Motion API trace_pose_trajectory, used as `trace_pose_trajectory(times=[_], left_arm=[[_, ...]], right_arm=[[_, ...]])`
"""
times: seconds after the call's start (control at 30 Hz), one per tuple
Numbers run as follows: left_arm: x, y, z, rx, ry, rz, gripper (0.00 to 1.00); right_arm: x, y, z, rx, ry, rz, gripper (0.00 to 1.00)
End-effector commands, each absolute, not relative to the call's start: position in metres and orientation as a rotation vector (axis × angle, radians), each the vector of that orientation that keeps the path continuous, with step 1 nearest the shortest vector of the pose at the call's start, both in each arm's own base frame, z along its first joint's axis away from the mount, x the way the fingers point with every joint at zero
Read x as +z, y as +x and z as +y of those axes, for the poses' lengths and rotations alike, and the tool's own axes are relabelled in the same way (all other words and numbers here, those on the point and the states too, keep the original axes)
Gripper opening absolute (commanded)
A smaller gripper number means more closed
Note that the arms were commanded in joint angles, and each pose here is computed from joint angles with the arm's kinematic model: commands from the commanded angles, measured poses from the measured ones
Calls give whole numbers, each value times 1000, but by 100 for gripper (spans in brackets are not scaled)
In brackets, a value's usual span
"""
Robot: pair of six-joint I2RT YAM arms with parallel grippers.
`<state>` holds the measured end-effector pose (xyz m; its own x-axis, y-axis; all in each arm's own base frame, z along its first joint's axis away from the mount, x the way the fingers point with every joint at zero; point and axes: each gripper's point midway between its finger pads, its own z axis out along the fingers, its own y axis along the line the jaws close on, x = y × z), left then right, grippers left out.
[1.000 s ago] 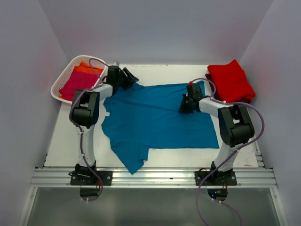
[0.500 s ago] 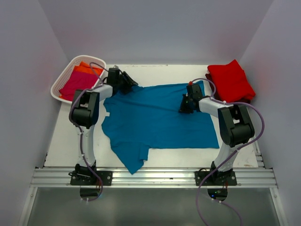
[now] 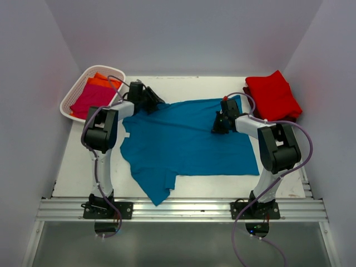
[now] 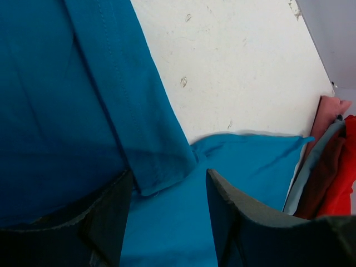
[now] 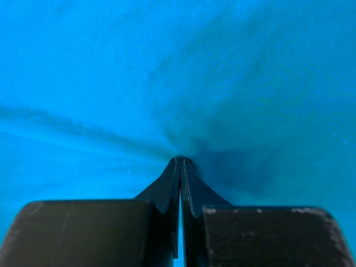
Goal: Fold and stack the t-shirts
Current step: Flatten out the tshirt
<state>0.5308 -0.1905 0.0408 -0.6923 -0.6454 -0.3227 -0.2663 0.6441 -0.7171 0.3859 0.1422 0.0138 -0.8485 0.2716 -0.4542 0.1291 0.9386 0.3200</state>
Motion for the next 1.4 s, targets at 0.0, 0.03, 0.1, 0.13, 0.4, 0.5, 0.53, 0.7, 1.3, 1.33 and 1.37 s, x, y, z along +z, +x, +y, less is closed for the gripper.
trace_pose_trajectory(times=[0.0, 0.03, 0.1, 0.13, 0.4, 0.5, 0.53, 0.7, 1.3, 1.33, 1.37], left_arm=[[61, 535, -201, -926, -679, 2256, 58], [61, 536, -203, -929, -679, 2258, 58], [52, 537, -204, -932, -691, 2273, 56], [50, 537, -205, -931, -695, 2274, 54], [27, 548, -211, -947, -703, 2282, 0], [34, 554, -213, -970, -688, 2245, 0], [37, 555, -213, -974, -683, 2235, 0], [72, 569, -216, -981, -624, 2166, 0], [58, 618, -245, -1023, -501, 2216, 0], [55, 621, -247, -1028, -487, 2222, 0], [45, 624, -249, -1028, -475, 2229, 0]], right_arm=[[-22, 358, 110, 154, 300, 2697, 0], [-22, 358, 110, 154, 300, 2697, 0], [-22, 357, 110, 153, 296, 2699, 0], [-22, 358, 109, 153, 298, 2698, 0], [-22, 357, 108, 146, 300, 2698, 0], [-22, 357, 108, 141, 298, 2699, 0], [-22, 357, 108, 141, 298, 2699, 0], [-23, 357, 107, 137, 299, 2700, 0], [-23, 357, 106, 131, 302, 2705, 0], [-23, 357, 107, 132, 300, 2705, 0], [-23, 357, 106, 131, 302, 2705, 0]])
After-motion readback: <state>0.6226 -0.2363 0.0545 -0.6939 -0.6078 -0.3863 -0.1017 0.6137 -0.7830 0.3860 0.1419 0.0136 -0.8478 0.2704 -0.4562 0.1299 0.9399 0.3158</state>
